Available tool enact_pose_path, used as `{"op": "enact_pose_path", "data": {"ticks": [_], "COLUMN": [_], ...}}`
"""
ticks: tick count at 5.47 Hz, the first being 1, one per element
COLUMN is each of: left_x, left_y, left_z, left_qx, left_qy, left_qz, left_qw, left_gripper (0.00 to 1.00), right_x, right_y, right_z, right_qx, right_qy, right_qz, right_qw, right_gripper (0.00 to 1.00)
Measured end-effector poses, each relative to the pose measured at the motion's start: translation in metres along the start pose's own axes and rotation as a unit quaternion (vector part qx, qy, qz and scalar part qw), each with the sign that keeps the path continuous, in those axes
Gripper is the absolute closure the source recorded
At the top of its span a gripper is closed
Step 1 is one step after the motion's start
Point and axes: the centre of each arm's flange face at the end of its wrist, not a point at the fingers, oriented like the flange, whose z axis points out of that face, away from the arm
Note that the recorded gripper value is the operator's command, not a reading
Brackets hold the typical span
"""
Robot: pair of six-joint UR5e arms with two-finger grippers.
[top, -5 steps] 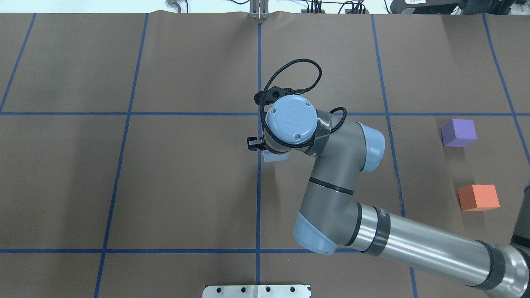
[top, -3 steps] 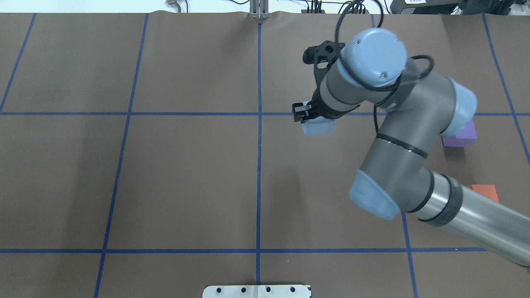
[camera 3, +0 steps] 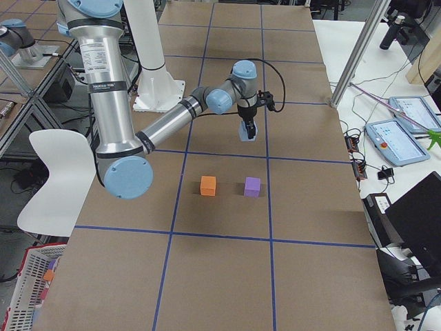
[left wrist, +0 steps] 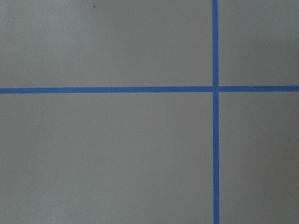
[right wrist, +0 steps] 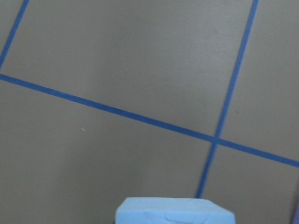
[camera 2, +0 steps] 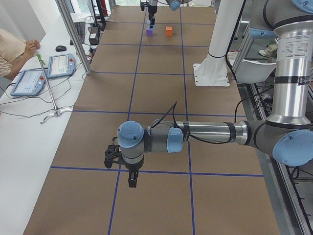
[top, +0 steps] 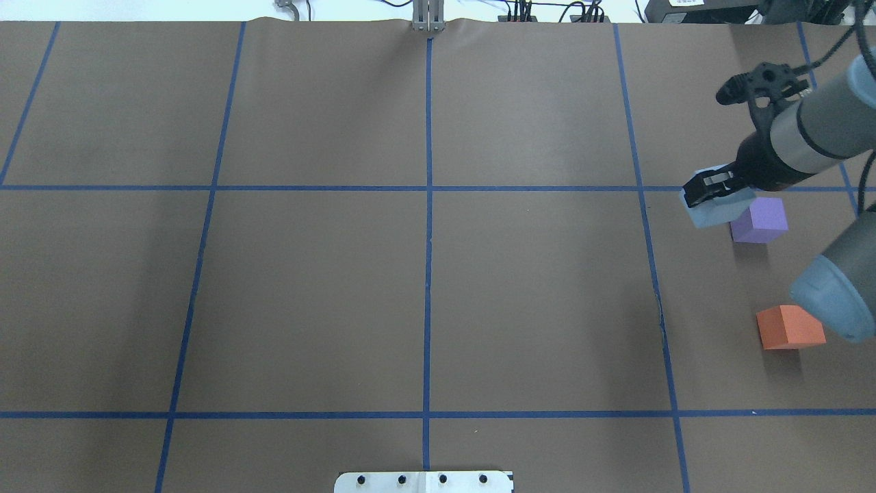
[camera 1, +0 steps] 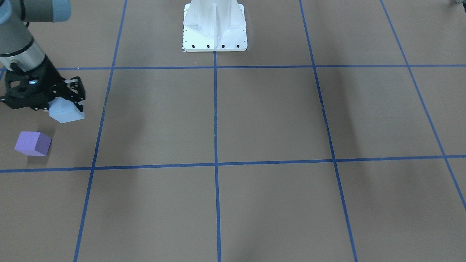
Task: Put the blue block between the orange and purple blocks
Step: 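Carry the light blue cube with the right gripper toward the purple cube, then lower the light blue cube between the purple and orange cubes and release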
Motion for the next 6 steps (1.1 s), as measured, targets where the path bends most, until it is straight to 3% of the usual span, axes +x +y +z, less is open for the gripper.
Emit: {"op": "enact_pose_path", "data": {"ticks": [2,3,4,5,6], "left_x": [0.001,0.002,0.003,0.003,0.004], "left_y": [-0.001,-0.001,-0.002,-0.002,-0.003], "left_z": [-0.001,-0.001,-0.002,-0.002,-0.002], "left_qx": [0.002,0.005,0.007,0.008,0.009], "left_qy": [0.0,-0.001,-0.001,-0.001,-0.001], "left_qz": [0.005,0.007,0.01,0.011,0.012], "left_qw": [1.0,1.0,0.9999,0.9999,0.9999], "left_gripper": [0.0,0.0,0.0,0.0,0.0], "right_x": [0.095,0.119,0.128,0.132,0.129], "right_y": [0.059,0.069,0.073,0.077,0.08], "right_z": [0.047,0.07,0.082,0.093,0.102], "right_qx": [0.022,0.033,0.036,0.032,0.029], "right_qy": [-0.014,-0.024,-0.026,-0.023,-0.017], "right_qz": [0.057,0.076,0.091,0.096,0.092], "right_qw": [0.998,0.9963,0.9948,0.9946,0.9952], "right_gripper": [0.98,0.97,0.89,0.71,0.46]}}
